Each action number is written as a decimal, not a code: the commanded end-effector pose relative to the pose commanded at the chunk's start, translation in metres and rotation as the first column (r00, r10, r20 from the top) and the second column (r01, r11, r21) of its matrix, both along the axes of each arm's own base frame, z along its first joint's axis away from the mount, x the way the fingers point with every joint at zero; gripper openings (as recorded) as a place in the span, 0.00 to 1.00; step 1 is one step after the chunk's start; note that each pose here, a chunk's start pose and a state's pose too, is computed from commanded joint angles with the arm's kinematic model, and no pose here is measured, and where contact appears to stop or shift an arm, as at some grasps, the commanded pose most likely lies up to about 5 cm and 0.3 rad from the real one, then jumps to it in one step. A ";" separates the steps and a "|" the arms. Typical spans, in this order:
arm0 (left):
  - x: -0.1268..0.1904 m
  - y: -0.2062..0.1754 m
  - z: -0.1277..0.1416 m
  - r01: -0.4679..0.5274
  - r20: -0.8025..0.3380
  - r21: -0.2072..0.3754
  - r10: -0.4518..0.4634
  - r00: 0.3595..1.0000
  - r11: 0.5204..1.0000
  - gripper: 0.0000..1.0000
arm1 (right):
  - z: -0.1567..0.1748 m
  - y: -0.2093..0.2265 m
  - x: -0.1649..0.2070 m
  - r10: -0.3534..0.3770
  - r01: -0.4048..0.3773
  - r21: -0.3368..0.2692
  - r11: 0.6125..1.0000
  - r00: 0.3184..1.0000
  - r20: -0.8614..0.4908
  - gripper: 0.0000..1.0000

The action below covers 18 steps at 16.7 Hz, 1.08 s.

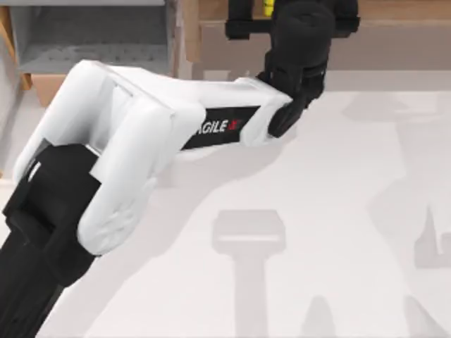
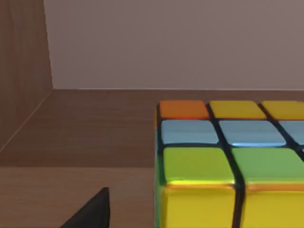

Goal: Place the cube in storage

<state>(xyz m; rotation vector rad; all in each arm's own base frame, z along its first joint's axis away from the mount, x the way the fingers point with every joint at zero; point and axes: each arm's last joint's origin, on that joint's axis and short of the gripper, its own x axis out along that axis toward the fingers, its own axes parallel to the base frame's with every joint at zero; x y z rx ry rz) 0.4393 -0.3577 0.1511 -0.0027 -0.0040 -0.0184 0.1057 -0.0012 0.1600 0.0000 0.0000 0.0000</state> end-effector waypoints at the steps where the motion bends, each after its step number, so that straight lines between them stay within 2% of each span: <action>1: 0.002 0.000 -0.003 0.001 -0.003 0.003 -0.001 1.000 1.000 1.00 | 0.000 0.000 0.000 0.000 0.000 0.000 1.000 1.000 0.000 1.00; 5: 0.003 0.000 -0.003 0.002 -0.004 0.003 -0.002 1.000 1.000 1.00 | 0.000 0.000 0.000 0.000 0.000 0.000 1.000 1.000 0.000 1.00; 18: 0.003 0.000 -0.003 0.002 -0.004 0.003 -0.002 1.000 1.000 0.02 | 0.000 0.000 0.000 0.000 0.000 0.000 1.000 1.000 0.000 1.00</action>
